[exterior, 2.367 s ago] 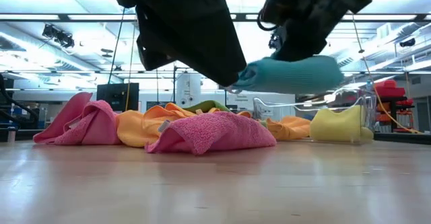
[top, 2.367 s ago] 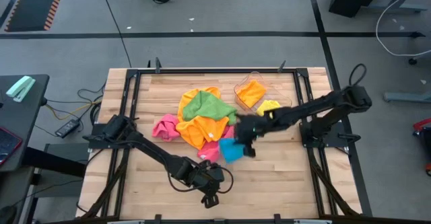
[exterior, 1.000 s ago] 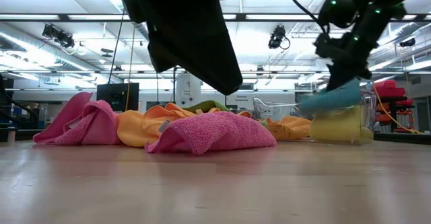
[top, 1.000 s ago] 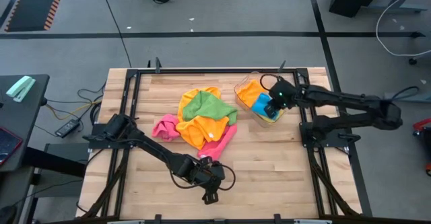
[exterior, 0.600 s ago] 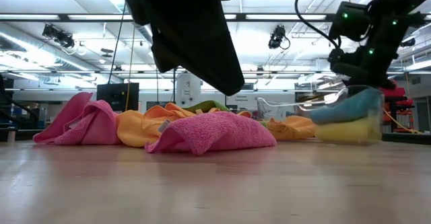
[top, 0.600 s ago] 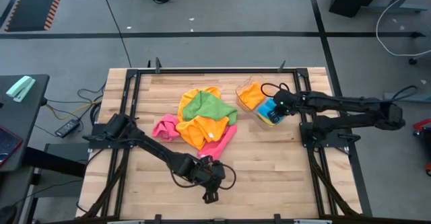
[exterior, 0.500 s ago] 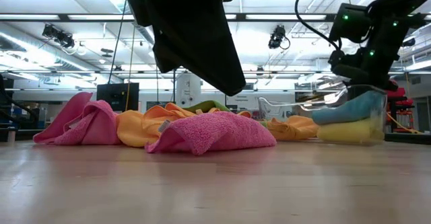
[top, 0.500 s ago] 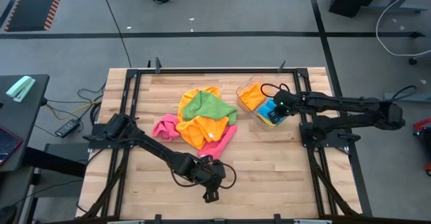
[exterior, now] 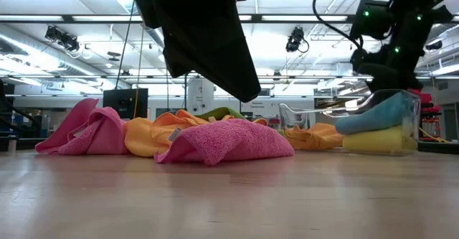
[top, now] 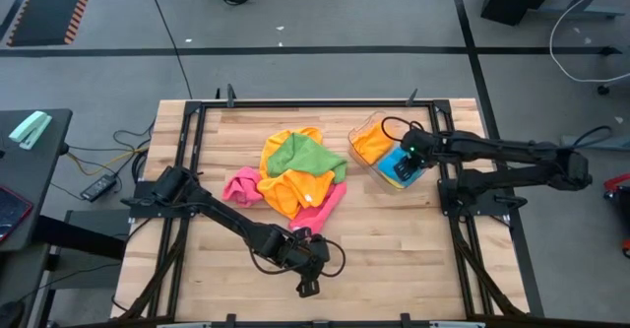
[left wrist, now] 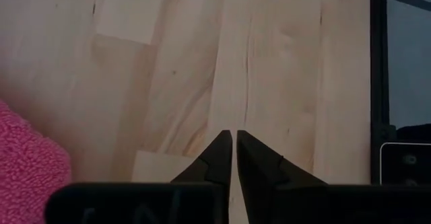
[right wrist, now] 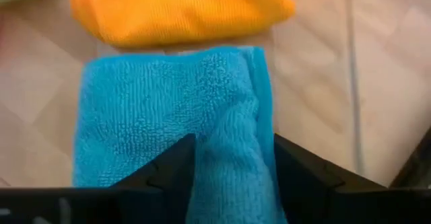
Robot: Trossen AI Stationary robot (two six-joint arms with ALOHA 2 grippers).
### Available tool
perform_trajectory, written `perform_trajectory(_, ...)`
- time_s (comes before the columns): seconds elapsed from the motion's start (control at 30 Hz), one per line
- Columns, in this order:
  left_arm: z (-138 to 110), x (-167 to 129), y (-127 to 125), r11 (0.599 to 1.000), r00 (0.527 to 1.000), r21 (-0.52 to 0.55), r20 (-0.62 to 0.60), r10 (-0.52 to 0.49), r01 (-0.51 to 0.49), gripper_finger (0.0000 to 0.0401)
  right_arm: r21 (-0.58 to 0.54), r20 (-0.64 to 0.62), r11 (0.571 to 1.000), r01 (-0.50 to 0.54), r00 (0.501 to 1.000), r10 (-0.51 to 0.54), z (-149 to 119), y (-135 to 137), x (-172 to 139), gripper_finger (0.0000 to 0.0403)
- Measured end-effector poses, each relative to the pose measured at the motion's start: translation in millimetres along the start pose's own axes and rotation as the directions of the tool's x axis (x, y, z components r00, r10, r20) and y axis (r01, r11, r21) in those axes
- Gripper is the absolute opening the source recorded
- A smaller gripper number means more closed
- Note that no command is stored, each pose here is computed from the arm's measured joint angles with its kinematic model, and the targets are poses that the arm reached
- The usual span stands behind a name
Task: Fold microfiber towels
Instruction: Put the blue towel into the transparent bin
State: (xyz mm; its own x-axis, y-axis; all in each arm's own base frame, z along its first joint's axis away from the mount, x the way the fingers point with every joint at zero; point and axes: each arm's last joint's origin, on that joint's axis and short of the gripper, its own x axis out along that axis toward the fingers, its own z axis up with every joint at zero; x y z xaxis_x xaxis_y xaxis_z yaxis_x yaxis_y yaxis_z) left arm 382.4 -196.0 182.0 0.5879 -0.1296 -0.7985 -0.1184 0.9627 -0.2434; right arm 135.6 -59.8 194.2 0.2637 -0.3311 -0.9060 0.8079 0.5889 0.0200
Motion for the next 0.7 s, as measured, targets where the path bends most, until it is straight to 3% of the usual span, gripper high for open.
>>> perform_trajectory(0.47,0,0,0,1.0,1.0,0.015,-0.001,0.001,-0.001,0.0018,0.013,0.094,0.999,0.033,0.995,-0.034,23,3,-32,0.0206)
perform_trajectory(0.6,0,0,0,1.0,1.0,0.015,-0.001,0.001,-0.001,0.0022,0.018,0.13,1.0,0.008,0.991,-0.011,31,5,-42,0.0206)
perform_trajectory(0.7,0,0,0,1.0,1.0,0.014,-0.001,0.001,-0.001,0.0021,-0.005,0.114,0.997,-0.077,0.99,0.077,33,11,-48,0.0206)
